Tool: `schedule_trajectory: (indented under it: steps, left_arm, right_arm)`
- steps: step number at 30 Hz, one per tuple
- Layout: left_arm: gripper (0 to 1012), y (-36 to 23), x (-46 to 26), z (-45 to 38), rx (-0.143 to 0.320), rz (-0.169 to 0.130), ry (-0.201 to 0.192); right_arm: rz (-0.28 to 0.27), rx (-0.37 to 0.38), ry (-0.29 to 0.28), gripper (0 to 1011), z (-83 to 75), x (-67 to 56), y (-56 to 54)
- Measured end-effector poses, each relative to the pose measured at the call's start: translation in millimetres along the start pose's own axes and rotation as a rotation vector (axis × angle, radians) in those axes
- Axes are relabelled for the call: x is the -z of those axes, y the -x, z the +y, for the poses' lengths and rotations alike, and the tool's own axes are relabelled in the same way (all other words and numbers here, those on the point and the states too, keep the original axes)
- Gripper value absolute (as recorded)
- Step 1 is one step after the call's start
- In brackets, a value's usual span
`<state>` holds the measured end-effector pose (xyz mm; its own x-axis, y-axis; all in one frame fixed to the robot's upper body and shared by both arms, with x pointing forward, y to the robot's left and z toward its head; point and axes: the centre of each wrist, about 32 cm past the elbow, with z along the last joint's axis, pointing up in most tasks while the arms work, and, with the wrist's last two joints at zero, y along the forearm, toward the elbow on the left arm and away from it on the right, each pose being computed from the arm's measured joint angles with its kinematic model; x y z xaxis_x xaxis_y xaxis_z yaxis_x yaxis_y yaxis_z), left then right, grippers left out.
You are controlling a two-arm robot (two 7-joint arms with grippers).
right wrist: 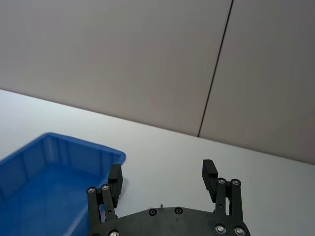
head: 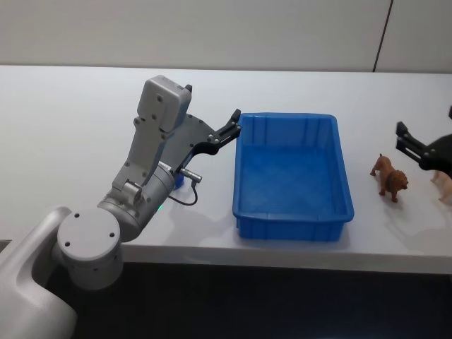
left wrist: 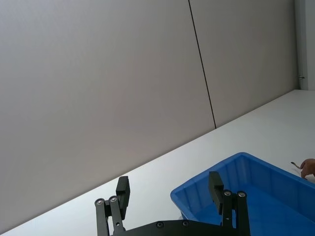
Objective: Pick up the two dolls from the table and place them into the box.
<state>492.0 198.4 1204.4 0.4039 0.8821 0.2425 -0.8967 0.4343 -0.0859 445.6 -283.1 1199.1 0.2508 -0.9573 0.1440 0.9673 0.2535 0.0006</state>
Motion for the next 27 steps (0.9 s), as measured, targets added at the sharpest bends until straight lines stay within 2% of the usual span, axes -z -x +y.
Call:
schedule_trajectory:
  steps: [13,27]
  left_arm:
    - [1001,0.0,0.0,0.0,0.0,0.0,0.0]
    - [1001,0.0,0.0,0.0,0.0,0.0,0.0]
  right_arm:
    - [0.007,0.076,0.141,1000,-5.7,15.7,-21.2]
    - [0.056,0.127,0.261,1000,-4.4,35.5,-34.6]
